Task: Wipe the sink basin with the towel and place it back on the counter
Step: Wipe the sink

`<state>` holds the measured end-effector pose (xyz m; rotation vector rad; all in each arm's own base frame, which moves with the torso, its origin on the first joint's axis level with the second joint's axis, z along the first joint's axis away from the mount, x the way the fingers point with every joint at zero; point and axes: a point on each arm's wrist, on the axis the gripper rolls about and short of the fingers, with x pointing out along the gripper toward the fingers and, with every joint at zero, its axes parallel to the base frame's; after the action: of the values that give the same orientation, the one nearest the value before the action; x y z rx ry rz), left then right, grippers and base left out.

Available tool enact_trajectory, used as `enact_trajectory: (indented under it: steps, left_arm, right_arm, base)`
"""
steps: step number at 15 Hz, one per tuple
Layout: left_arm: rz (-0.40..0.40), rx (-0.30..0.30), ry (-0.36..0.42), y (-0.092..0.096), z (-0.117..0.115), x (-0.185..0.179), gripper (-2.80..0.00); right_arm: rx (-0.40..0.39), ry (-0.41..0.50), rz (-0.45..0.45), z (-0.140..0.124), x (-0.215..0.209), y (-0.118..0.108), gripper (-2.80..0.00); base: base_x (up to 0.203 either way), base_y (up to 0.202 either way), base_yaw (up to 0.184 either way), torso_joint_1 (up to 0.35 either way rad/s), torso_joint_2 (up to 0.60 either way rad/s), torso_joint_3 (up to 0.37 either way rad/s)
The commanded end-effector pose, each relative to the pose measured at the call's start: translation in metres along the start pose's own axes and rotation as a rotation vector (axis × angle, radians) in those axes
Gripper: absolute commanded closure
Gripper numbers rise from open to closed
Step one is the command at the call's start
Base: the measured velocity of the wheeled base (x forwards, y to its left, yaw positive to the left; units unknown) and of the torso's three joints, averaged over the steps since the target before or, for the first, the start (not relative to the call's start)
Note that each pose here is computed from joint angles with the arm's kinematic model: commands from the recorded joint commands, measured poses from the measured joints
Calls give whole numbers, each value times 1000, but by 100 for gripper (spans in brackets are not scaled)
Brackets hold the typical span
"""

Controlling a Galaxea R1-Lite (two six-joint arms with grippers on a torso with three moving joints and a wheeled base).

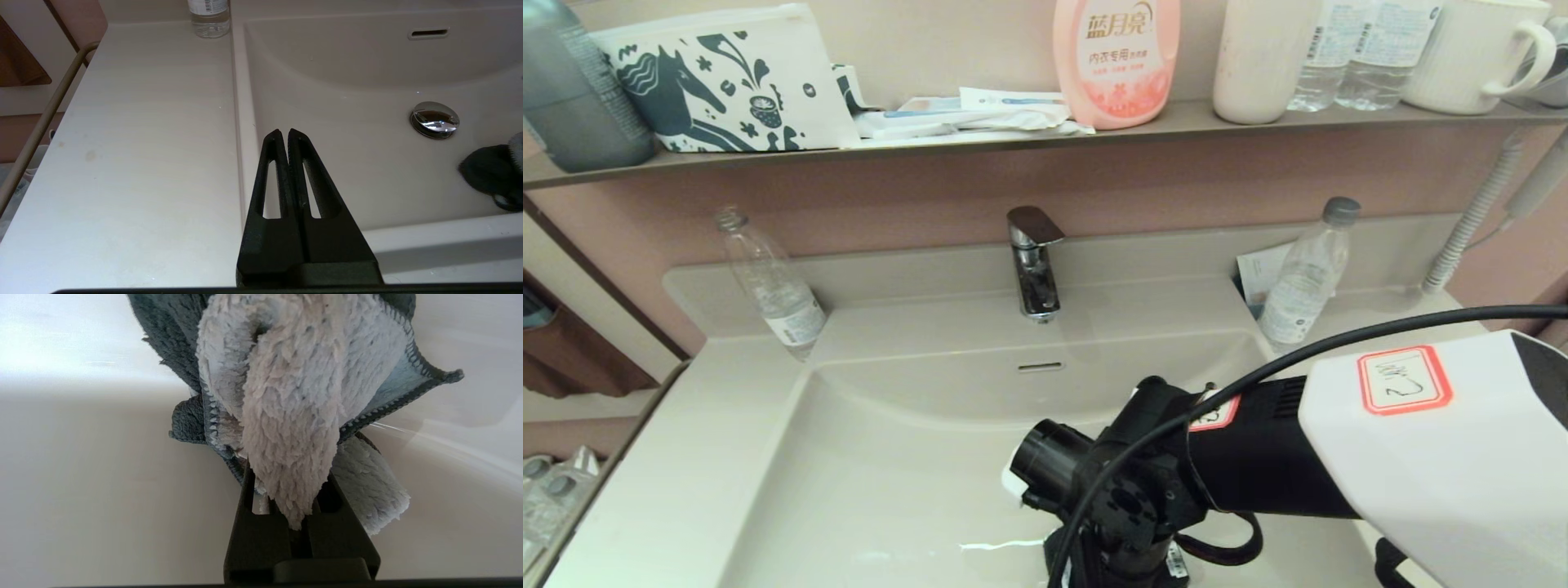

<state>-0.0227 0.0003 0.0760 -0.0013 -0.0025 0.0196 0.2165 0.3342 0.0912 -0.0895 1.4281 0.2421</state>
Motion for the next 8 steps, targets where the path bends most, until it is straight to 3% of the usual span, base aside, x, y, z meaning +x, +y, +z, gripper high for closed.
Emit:
enact_trajectory:
  steps: [1,5,8]
  left_arm:
    - [1,0,0,0,0,0,0]
    - [2,0,1,0,0,0,0]
    - [1,0,1,0,0,0,0]
  right_arm:
    - [-8,-7,15,6,10,13,0]
    - [-35,-79,123,27,13,41,0]
    - [-104,-215,241,43,28,59,0]
  base:
    - [0,0,0,0,0,0]
    - [0,0,0,0,0,0]
    - [0,0,0,0,0,0]
